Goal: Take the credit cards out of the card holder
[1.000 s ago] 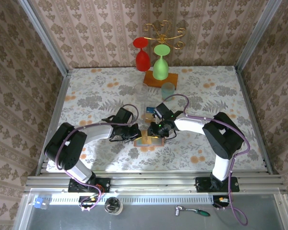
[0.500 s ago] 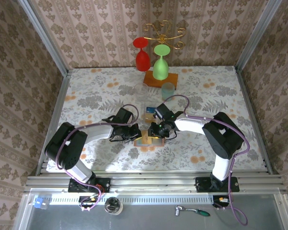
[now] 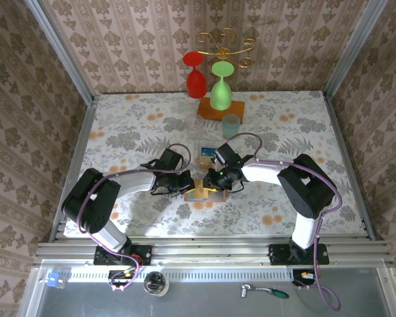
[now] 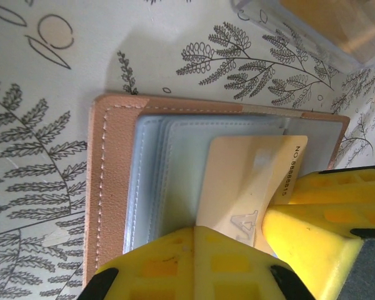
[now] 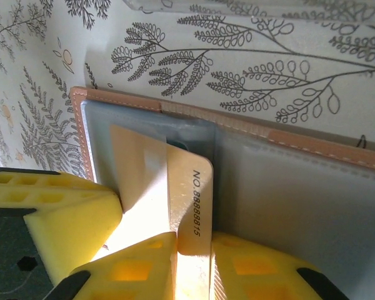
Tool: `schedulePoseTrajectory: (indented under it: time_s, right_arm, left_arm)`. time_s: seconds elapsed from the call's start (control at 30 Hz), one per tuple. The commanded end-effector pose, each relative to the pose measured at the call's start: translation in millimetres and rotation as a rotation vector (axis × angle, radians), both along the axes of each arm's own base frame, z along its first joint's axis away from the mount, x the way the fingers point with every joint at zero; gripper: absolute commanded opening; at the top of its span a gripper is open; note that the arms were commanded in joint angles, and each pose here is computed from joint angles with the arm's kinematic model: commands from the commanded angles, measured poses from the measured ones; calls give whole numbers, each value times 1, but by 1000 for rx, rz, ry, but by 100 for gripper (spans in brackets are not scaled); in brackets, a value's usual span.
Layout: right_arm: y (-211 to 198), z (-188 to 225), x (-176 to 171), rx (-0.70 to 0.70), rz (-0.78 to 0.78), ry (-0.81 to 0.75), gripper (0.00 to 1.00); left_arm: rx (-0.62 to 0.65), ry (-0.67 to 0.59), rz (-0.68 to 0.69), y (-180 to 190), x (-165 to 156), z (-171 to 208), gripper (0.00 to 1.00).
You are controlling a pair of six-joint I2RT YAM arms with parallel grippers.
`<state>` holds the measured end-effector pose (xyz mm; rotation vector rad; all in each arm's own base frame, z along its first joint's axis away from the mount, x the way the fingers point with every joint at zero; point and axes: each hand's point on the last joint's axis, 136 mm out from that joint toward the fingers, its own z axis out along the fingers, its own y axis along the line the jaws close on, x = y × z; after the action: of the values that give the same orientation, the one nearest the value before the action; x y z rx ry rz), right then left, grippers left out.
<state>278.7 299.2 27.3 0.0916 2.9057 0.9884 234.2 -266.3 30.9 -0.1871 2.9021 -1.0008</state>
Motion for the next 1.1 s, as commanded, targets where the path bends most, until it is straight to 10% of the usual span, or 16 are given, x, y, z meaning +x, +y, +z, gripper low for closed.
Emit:
schedulePoseTrajectory:
  time_s: [0.0,1.07]
  right_arm:
    - [2,-8,-3,27,-7,39,20]
    - [-36,20,3,-17,-51,-36,11]
  left_arm:
    - [55,38,-8,10,-10,-17,0]
    - [58,32,-10,9,-7,-13,0]
